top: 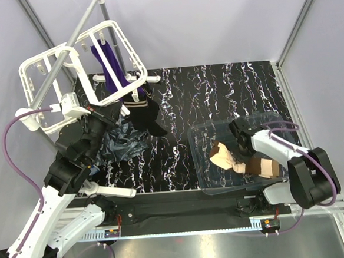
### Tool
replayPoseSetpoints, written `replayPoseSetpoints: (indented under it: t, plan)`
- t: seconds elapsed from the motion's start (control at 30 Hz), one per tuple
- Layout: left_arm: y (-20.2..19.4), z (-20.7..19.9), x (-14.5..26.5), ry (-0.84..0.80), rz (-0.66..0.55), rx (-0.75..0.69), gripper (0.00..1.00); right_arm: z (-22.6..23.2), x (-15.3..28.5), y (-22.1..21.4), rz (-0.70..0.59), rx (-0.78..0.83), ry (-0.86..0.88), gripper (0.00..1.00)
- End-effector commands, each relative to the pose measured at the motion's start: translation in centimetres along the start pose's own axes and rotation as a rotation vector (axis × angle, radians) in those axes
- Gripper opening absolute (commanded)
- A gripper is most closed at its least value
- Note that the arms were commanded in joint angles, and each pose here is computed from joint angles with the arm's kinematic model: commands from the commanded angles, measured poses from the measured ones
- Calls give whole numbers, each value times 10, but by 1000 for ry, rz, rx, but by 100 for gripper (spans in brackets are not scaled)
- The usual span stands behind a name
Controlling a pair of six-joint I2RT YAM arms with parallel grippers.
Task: Clip the socks to the hanger
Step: Pick up the sock from the bin.
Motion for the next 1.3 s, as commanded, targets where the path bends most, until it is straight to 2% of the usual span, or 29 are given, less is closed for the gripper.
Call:
replayPoseSetpoints:
  t: [0.0, 0.2, 0.37, 0.4, 0.47, 0.53, 0.6, 0.63, 0.7, 0.73, 0.83, 0.87, 0.93, 0.97, 1.27]
  plan:
    - [2, -9, 4, -55, -7, 16, 0, 33, -6, 16, -82, 103, 90, 0]
    - [-3, -11, 0, -62, 7, 32, 0, 59, 1, 40, -215, 328, 209, 0]
    - [-4, -12, -2, -67, 10, 36, 0, 71, 1, 20, -108, 415, 270, 0]
    - [-5, -12, -2, -67, 11, 36, 0, 70, 3, 18, -90, 409, 264, 19]
    - [-6, -12, -2, -71, 13, 38, 0, 72, 11, 18, -90, 389, 287, 50]
    - [-6, -11, -2, -67, 10, 38, 0, 72, 18, 20, -102, 379, 319, 70]
    - [-6, -11, -1, -69, 10, 38, 0, 73, 31, 27, -132, 348, 347, 76]
    - [-6, -11, 0, -70, 9, 39, 0, 72, 36, 31, -146, 336, 350, 84]
    - [-5, -11, 1, -74, 6, 42, 0, 67, 48, 44, -197, 318, 319, 87]
    - [-5, -11, 1, -74, 6, 43, 0, 64, 51, 53, -219, 281, 294, 94]
    - [-4, -12, 3, -82, 5, 48, 0, 52, 54, 74, -265, 222, 231, 95]
    - [-3, -13, 4, -84, 2, 50, 0, 46, 50, 84, -260, 174, 214, 92]
    - [-2, -14, 5, -94, 2, 55, 0, 36, 43, 93, -248, 56, 178, 80]
    - [-3, -15, 6, -97, 4, 59, 0, 24, 35, 104, -251, -19, 133, 67]
    - [1, -25, 8, -147, 10, 64, 0, 14, -7, 155, -185, -248, 75, 59]
Point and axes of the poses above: each gripper's point midway between its finger pads, its own x axis back along the fingers, its own z axis along the line the jaws close on, y = z × x, the point moved 2 cm from there along x, back along the fingers, and after that the axes turned 9 degrees about -x, right-handed, at the moved point
